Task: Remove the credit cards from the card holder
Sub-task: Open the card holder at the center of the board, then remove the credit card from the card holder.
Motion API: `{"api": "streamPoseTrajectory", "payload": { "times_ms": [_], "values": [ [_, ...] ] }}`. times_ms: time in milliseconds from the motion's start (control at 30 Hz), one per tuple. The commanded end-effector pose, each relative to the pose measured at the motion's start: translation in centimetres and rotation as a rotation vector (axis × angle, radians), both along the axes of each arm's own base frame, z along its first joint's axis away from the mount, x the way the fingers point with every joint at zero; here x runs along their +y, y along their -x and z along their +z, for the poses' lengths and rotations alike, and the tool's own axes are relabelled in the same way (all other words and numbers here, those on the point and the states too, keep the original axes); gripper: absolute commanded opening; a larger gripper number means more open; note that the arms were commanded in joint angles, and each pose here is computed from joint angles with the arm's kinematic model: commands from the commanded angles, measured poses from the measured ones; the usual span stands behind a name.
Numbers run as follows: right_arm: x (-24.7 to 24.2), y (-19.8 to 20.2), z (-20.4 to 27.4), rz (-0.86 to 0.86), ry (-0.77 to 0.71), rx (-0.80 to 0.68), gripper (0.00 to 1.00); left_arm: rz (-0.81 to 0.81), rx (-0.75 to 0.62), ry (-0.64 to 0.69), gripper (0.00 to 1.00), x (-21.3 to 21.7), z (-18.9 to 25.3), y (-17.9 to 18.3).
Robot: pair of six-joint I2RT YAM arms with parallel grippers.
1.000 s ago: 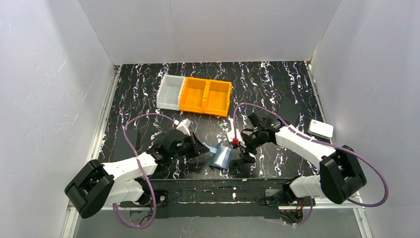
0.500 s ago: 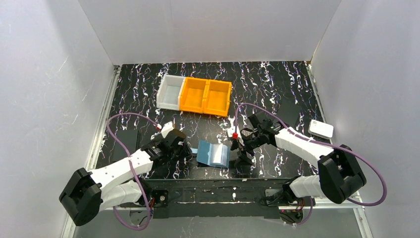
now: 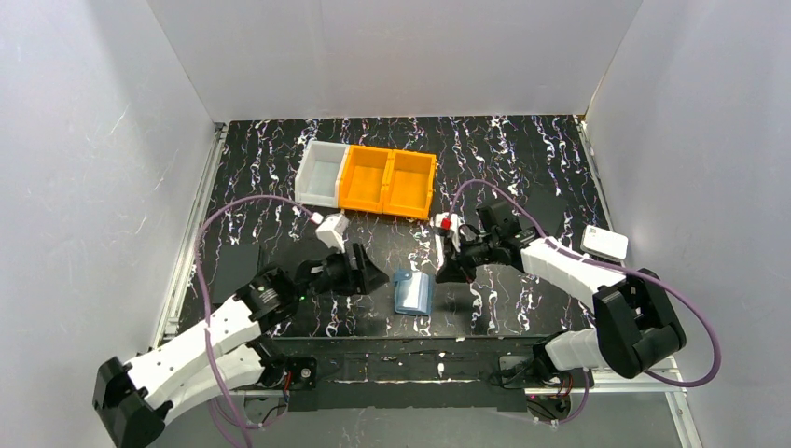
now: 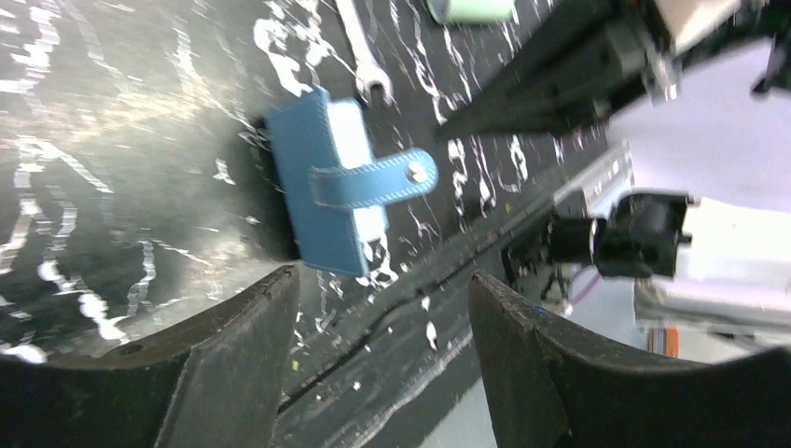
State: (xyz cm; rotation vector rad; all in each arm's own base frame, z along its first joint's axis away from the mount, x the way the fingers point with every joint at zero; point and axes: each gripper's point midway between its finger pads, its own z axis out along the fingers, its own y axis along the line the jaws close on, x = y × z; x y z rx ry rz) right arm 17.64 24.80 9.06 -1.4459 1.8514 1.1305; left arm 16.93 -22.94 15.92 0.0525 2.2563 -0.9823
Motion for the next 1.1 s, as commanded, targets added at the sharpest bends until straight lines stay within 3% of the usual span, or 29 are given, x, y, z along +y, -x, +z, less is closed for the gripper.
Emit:
{"api": "streamPoseTrajectory", "payload": {
  "times_ms": [0,333,533,700,900,1067],
  "values": [
    [0.6,-1.9,1.0,-0.079,-0.047,0.023,0.05,-0.221,-0.052,0.056,0.65,-4.4,2.5,2.1],
    [1.8,-2.9,-0.3,-0.157,-0.031,0.108,0.01,-0.452,-0.15,0.035,0.61,-11.7,3.5,5.5],
    [3.3,-2.9,0.2,-0.176,-0.081,0.168,0.01,-0.457,-0.052,-0.087,0.6,-12.3,-2.3,6.3],
    [3.5,-3.8,-0.2,-0.201,-0.046,0.174,0.01,-0.362,-0.053,-0.195,0.6,-11.0,-6.0,4.6],
    [2.9,-4.3,0.5,-0.231,-0.066,0.142,0.01,-0.022,-0.065,-0.354,0.6,-6.3,-7.7,0.6],
    [2.5,-4.4,0.5,-0.236,-0.071,0.134,0.02,0.087,-0.054,-0.396,0.57,-4.1,-8.7,-0.3]
  ]
}}
